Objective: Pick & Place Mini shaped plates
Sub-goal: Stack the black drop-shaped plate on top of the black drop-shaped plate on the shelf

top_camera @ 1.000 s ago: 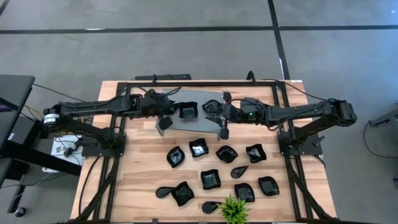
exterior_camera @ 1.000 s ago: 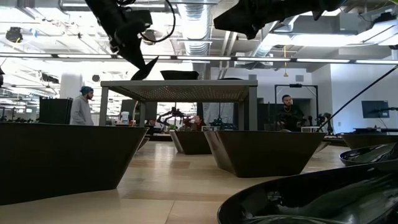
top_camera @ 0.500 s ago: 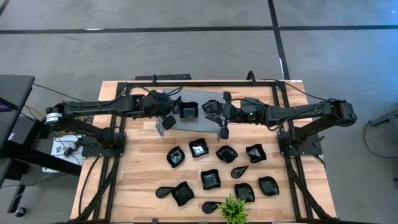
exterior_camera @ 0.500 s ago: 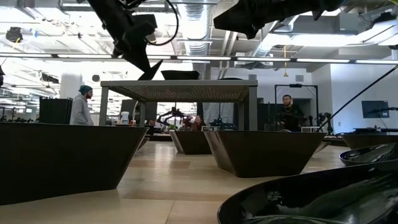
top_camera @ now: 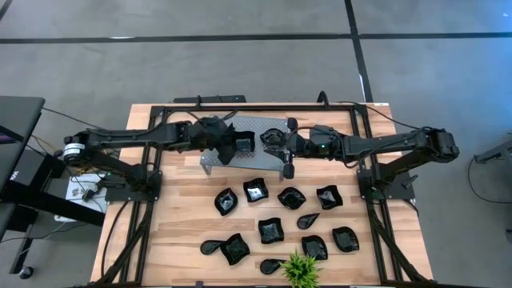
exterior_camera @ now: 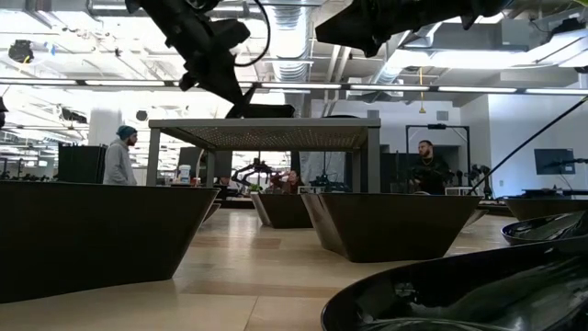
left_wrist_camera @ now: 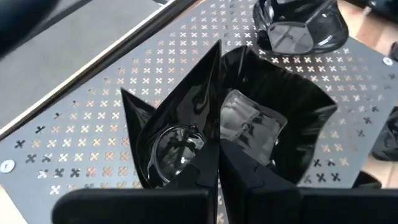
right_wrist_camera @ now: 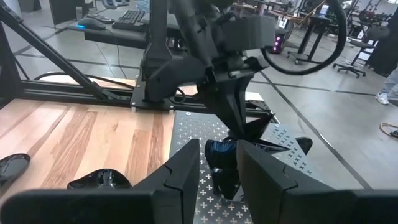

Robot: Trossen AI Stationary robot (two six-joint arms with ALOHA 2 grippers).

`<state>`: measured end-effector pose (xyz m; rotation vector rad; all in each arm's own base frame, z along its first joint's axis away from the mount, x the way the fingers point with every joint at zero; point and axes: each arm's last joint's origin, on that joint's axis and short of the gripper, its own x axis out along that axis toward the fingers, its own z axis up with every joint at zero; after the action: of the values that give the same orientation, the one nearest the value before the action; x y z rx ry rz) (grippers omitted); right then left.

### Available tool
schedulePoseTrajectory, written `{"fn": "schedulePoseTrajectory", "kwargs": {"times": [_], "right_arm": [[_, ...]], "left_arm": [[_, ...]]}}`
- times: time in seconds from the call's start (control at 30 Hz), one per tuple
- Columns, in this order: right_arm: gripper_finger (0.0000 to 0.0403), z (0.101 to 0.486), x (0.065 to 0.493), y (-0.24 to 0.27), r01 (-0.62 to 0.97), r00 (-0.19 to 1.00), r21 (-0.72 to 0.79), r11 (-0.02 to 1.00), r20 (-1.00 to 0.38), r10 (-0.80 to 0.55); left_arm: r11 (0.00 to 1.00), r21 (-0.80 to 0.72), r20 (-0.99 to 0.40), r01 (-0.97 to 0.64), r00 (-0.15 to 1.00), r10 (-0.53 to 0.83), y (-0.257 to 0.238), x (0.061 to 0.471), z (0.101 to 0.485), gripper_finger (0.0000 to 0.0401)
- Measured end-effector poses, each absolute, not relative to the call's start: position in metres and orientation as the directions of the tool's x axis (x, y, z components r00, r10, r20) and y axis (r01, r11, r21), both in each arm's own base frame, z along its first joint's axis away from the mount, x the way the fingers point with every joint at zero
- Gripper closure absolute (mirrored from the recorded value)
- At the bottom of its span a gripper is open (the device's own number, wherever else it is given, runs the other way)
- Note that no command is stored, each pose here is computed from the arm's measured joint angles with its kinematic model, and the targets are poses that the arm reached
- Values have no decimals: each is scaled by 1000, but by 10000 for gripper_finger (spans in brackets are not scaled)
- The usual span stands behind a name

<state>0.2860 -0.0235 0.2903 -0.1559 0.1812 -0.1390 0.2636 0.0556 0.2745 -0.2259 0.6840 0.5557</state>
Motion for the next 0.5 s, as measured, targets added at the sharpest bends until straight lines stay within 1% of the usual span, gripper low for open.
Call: {"fn": "schedulePoseTrajectory", "kwargs": {"times": [0.23,0.37,0.5], "right_arm": [[301,290,286,-23,122,974,-167,978,-171,-150],[301,290,286,-23,121,973,-167,979,-176,-150],[301,290,286,-23,121,973,-167,979,-176,-150]], "left_arm": [[803,-38,-649,-594,626,432,56,263,273,395],[796,-31,-675,-604,600,429,56,260,260,393],[795,-25,-681,-606,593,430,55,258,256,395]]}}
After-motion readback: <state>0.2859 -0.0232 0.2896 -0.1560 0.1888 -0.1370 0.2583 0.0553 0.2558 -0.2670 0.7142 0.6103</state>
